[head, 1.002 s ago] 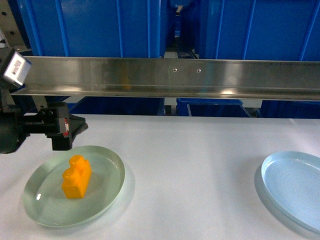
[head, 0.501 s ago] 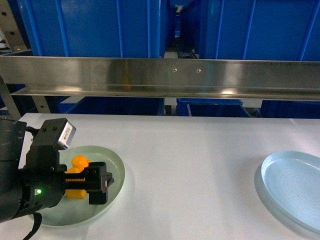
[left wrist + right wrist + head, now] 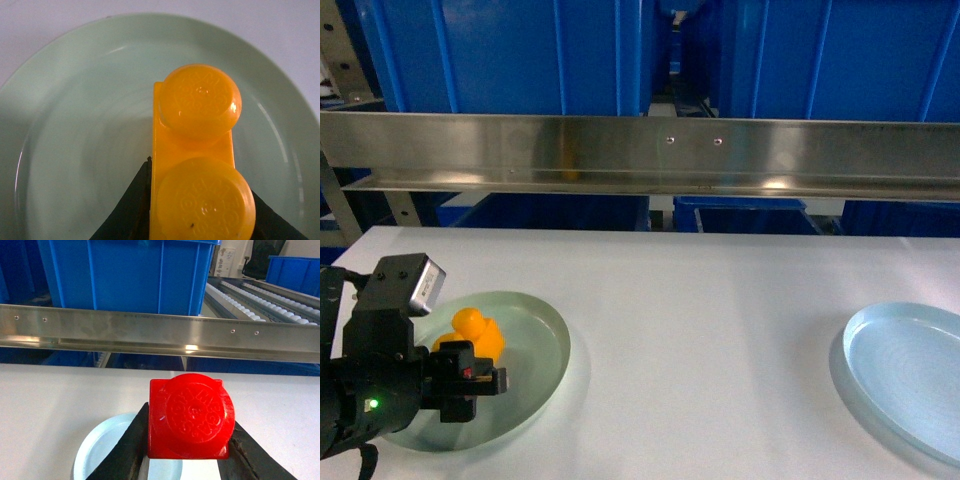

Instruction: Sort and place red and yellow blocks in left bins

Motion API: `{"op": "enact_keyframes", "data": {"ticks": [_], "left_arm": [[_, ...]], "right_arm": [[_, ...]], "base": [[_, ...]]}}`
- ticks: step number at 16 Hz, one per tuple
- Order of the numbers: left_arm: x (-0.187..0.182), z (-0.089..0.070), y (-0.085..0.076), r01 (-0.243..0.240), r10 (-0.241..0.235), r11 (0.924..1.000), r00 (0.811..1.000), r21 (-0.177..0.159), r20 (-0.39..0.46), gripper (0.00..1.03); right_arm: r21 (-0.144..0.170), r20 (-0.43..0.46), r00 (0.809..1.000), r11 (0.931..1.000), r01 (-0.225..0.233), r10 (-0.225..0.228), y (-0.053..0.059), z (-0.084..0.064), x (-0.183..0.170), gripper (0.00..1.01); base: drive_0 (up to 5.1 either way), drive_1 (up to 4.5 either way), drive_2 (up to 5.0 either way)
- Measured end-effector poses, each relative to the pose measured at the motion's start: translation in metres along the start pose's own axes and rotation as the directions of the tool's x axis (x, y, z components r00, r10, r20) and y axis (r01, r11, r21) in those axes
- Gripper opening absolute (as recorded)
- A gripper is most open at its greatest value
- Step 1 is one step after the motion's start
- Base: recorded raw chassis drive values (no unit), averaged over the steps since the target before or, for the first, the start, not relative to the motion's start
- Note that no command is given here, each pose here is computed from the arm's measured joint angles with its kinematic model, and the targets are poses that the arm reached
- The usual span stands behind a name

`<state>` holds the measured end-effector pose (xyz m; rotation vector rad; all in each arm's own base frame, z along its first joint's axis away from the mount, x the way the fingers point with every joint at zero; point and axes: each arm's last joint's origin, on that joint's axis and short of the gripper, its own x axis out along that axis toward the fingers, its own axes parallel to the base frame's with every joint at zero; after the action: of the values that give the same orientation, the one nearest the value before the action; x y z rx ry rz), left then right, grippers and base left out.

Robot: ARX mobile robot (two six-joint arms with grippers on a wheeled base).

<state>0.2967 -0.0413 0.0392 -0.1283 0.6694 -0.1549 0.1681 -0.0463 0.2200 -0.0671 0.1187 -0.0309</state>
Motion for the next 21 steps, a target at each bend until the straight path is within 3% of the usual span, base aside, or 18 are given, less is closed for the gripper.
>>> {"op": "enact_keyframes", "data": {"ticks": [4,7,10,12,14,15,16,21], "left_arm": [[-0.040,0.035,-0.015,0.071,-0.073,0.9971,0.992,0.026,0.102,0.27],[-0.074,0.051,-0.015,0.071,-0.080,0.9961,0.979,0.052,0.188,0.27],[-0.103,0.063,-0.009,0.037,-0.051,0.9976,0.963,0.059,0.265,0.27],[-0.118,0.070,-0.008,0.013,-0.032,0.9980,0.949,0.061,0.313,0.27],[-0.125,0.073,-0.013,0.032,-0.055,0.9965,0.943,0.077,0.329,0.27],[-0.130,0.077,-0.020,0.041,-0.082,0.9921,0.930,0.118,0.359,0.27],[-0.133,0.081,-0.024,0.057,-0.104,0.9894,0.919,0.133,0.381,0.27],[-0.132,0.081,-0.024,0.052,-0.099,0.9897,0.921,0.133,0.377,0.27]], "right_arm": [[0.000,0.000,1.000,1.0000,0.000,0.000,0.000,0.000,0.000,0.29],[0.000,0.000,1.000,1.0000,0.000,0.000,0.000,0.000,0.000,0.29],[0.000,0.000,1.000,1.0000,0.000,0.000,0.000,0.000,0.000,0.29],[0.000,0.000,1.000,1.0000,0.000,0.000,0.000,0.000,0.000,0.29],[0.000,0.000,1.000,1.0000,0.000,0.000,0.000,0.000,0.000,0.29],[0.000,0.000,1.000,1.0000,0.000,0.000,0.000,0.000,0.000,0.29],[0.000,0.000,1.000,1.0000,0.000,0.000,0.000,0.000,0.000,0.29],[0.000,0.000,1.000,1.0000,0.000,0.000,0.000,0.000,0.000,0.29]], "base": [[0.0,0.00,0.0],[0.0,0.00,0.0],[0.0,0.00,0.0],[0.0,0.00,0.0],[0.0,0.00,0.0],[0.0,0.00,0.0],[0.0,0.00,0.0],[0.0,0.00,0.0]]}}
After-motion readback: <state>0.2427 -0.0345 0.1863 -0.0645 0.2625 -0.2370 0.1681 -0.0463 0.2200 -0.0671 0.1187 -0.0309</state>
